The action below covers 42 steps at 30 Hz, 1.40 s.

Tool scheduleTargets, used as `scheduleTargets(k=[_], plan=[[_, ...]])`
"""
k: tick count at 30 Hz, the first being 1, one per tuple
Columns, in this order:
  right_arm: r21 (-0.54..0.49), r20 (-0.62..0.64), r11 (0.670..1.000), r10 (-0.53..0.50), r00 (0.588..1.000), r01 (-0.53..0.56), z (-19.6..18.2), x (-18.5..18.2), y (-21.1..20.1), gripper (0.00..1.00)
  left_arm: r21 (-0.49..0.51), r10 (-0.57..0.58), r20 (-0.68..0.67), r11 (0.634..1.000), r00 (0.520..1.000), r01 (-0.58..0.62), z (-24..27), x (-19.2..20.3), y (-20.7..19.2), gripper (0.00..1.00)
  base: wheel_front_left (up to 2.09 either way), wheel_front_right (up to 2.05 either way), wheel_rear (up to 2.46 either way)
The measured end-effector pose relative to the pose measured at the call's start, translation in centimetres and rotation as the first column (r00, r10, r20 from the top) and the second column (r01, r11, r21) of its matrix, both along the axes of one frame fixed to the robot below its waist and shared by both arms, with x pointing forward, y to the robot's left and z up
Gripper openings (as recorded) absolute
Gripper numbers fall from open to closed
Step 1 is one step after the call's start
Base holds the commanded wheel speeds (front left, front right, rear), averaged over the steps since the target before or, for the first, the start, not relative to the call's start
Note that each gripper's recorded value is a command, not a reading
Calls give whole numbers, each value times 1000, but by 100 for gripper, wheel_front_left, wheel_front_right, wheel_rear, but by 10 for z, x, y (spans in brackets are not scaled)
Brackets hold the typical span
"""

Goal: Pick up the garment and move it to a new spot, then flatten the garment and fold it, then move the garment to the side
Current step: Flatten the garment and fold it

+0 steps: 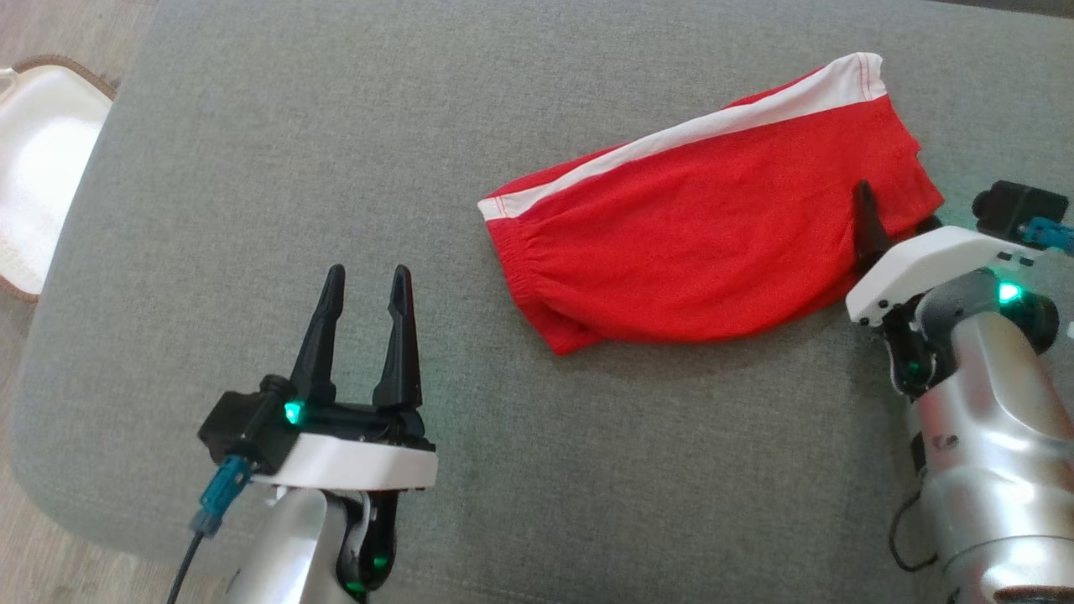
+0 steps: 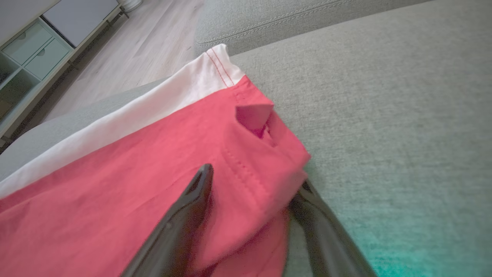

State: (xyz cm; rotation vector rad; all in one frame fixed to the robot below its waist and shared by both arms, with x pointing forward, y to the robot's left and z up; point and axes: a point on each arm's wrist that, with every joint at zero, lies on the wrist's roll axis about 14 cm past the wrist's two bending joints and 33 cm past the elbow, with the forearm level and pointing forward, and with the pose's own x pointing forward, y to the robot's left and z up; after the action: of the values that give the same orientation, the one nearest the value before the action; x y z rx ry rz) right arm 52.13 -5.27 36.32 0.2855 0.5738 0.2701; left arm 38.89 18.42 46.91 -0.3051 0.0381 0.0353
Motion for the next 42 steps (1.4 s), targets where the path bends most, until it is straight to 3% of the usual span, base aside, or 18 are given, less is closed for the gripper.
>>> scheduleTargets(k=[7, 17, 22, 30, 35, 42], plan=[[-15, 49, 1000, 3, 999, -3, 6, -2, -1, 0, -4, -11, 7, 1000, 1000, 11, 2, 3, -5, 100, 0, 0, 0], [86, 106, 987, -142, 984, 134, 18, -43, -38, 0, -13, -83, 35, 996, 996, 84, 10, 4, -29, 100, 0, 0, 0], [99, 128, 961, -268, 955, 256, 22, -77, -82, 0, -19, -125, 43, 992, 991, 126, 12, -4, -45, 100, 0, 0, 0], [177, 140, 915, -387, 911, 361, 31, -107, -111, 0, -13, -161, 60, 987, 985, 162, 17, -8, -55, 100, 0, 0, 0], [207, 148, 903, -408, 901, 375, 31, -106, -110, 0, -17, -175, 52, 984, 983, 176, 13, -8, -58, 100, 0, 0, 0], [266, 210, 921, -343, 915, 284, 53, -89, -77, 0, -6, -168, 47, 986, 985, 169, 12, -12, -55, 100, 0, 0, 0]])
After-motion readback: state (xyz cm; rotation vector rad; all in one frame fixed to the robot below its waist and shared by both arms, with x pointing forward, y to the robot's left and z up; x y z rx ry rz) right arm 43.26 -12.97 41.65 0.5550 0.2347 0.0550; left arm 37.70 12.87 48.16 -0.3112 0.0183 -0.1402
